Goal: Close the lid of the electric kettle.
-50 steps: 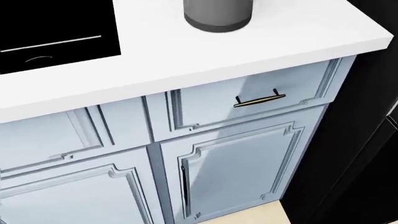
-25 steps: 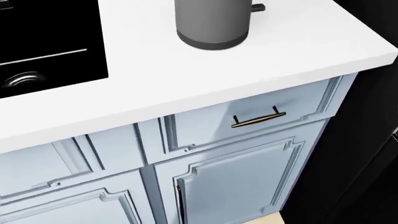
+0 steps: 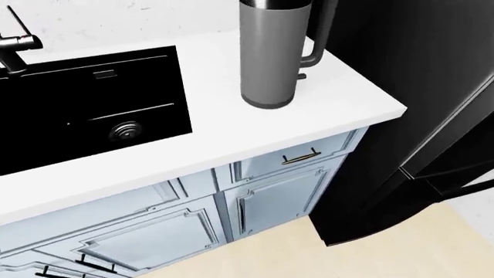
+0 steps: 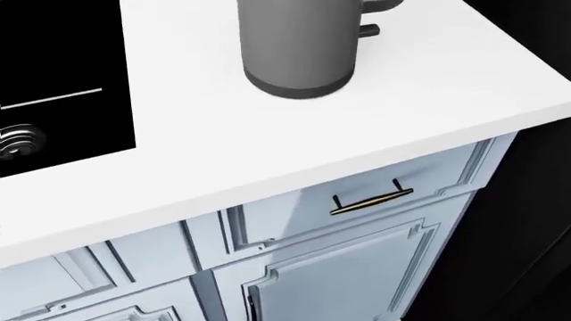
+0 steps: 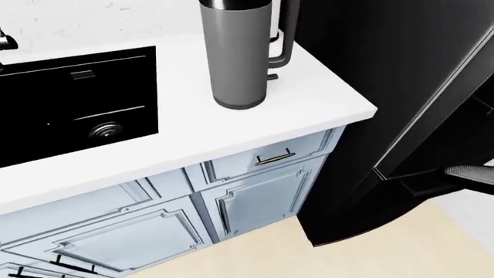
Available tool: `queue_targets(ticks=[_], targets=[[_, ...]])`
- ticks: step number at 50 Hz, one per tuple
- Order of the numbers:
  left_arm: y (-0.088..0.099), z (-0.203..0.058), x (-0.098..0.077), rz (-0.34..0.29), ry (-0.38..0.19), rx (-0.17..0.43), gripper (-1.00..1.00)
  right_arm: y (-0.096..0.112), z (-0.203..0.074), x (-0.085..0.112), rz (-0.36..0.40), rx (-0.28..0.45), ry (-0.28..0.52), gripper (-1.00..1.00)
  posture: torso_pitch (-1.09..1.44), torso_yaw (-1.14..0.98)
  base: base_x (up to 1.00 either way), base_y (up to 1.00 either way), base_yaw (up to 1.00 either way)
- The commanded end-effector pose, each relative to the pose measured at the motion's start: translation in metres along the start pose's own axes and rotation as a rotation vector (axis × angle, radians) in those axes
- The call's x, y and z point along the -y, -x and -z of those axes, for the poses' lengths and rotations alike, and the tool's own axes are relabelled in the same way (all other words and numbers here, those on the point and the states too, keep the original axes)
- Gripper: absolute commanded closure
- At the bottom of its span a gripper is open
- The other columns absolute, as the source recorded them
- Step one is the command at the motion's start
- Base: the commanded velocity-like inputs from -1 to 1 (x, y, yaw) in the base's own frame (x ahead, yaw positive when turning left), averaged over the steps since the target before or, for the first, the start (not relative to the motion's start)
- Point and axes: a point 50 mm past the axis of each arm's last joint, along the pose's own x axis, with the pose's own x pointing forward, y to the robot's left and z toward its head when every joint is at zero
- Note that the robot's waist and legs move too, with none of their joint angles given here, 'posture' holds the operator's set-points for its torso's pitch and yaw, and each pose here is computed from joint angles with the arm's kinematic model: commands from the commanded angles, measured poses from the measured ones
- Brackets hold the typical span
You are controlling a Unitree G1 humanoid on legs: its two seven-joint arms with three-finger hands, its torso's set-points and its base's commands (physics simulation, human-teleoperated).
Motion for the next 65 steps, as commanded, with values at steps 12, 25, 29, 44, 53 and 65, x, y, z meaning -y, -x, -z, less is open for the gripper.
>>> queue_targets(ticks=[12,25,29,44,53,65], targets=[[0.0027,-0.0164,0.0061,0.028,-0.017,0.084,-1.0,0.0007,-0.0098,0.006,0.041,0.062,0.015,-1.0,0.0,0.0,0.1,0.0,0.0],[0.0025,-0.0173,0.0056,0.027,-0.017,0.085,-1.0,0.0006,-0.0105,0.0067,0.042,0.064,0.015,-1.0,0.0,0.0,0.1,0.0,0.0],[0.0023,-0.0175,0.0061,0.027,-0.016,0.086,-1.0,0.0,-0.0114,0.0058,0.039,0.071,0.018,-1.0,0.0,0.0,0.07,0.0,0.0],[0.0018,-0.0153,0.0065,0.027,-0.016,0.084,-1.0,0.0003,-0.009,0.0043,0.032,0.077,-0.004,-1.0,0.0,0.0,0.0,0.0,0.0],[0.0023,-0.0149,0.007,0.028,-0.014,0.084,-1.0,0.0018,-0.0149,0.0042,0.022,0.116,-0.072,-1.0,0.0,0.0,0.0,0.0,0.0],[0.0018,-0.0151,0.0072,0.03,-0.014,0.086,-1.0,0.0021,-0.0159,0.0035,0.02,0.118,-0.063,-1.0,0.0,0.0,0.0,0.0,0.0]])
